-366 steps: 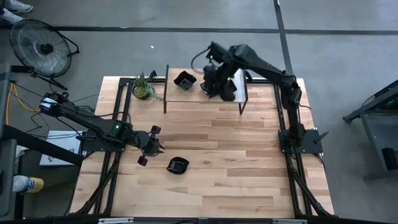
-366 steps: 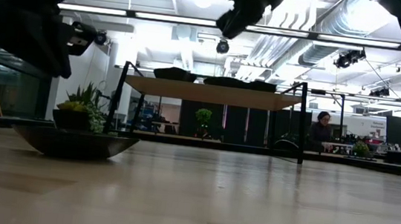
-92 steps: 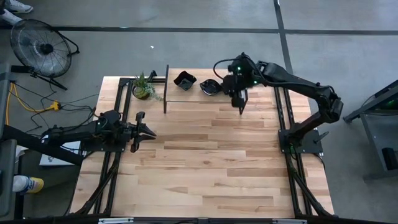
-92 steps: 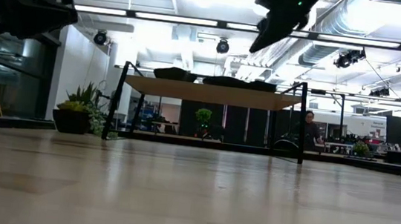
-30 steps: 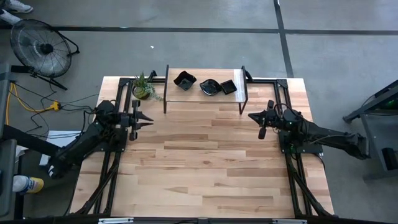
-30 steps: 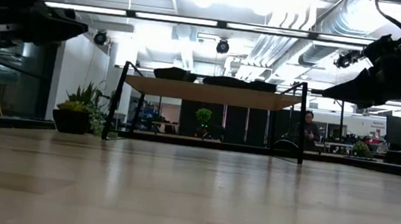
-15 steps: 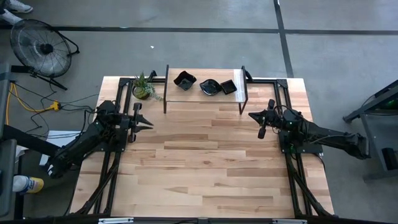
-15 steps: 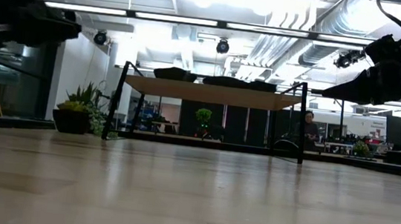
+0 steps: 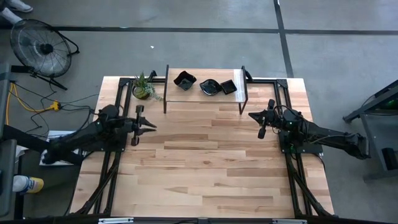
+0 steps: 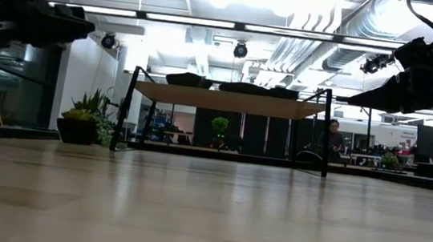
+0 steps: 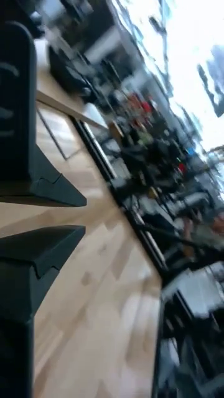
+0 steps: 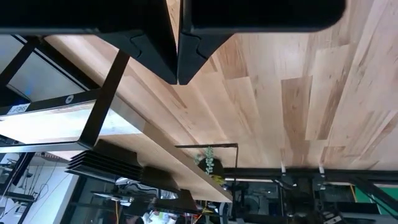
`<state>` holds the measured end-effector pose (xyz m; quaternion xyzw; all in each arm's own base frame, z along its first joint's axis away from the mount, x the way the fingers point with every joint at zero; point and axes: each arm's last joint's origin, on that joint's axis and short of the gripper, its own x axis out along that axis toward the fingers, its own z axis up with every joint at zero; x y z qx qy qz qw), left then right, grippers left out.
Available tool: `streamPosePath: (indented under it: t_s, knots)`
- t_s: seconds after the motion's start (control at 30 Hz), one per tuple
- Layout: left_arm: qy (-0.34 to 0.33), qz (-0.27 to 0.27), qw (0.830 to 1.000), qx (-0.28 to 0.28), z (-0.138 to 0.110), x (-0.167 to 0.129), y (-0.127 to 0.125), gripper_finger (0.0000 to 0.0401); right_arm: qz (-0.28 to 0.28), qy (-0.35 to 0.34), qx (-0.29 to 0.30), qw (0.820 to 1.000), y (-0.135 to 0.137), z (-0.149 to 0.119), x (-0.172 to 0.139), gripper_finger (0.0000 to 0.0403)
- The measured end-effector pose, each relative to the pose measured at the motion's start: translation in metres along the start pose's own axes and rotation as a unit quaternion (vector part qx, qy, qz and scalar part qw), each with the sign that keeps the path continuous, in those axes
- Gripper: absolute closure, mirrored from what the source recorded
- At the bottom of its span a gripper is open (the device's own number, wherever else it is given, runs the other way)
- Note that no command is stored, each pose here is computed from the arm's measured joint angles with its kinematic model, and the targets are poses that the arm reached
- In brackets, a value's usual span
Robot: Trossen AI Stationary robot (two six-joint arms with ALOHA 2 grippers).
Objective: Pick & Place Mini shaped plates
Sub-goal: Return to Home Position
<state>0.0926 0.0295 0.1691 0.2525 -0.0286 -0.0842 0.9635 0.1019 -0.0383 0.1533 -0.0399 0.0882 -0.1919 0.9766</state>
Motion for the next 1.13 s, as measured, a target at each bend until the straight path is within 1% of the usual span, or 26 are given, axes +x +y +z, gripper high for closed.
streamPosePath:
  t_s: [0.13, 0.27, 1.13]
  knots:
    - [0.029, 0.055, 0.998, -0.016, 0.0019, 0.0050, -0.0035, 0.0345, 0.000, 0.000, 0.000, 1.000, 0.0000, 0.0000, 0.0000, 0.0392]
    - [0.045, 0.076, 0.996, -0.020, 0.0021, 0.0070, -0.0060, 0.0345, 0.000, 0.000, 0.000, 1.000, 0.0000, -0.0001, 0.0000, 0.0391]
    - [0.043, 0.073, 0.996, -0.020, 0.0029, 0.0075, -0.0069, 0.0345, 0.000, 0.000, 0.000, 1.000, 0.0000, -0.0001, 0.0000, 0.0391]
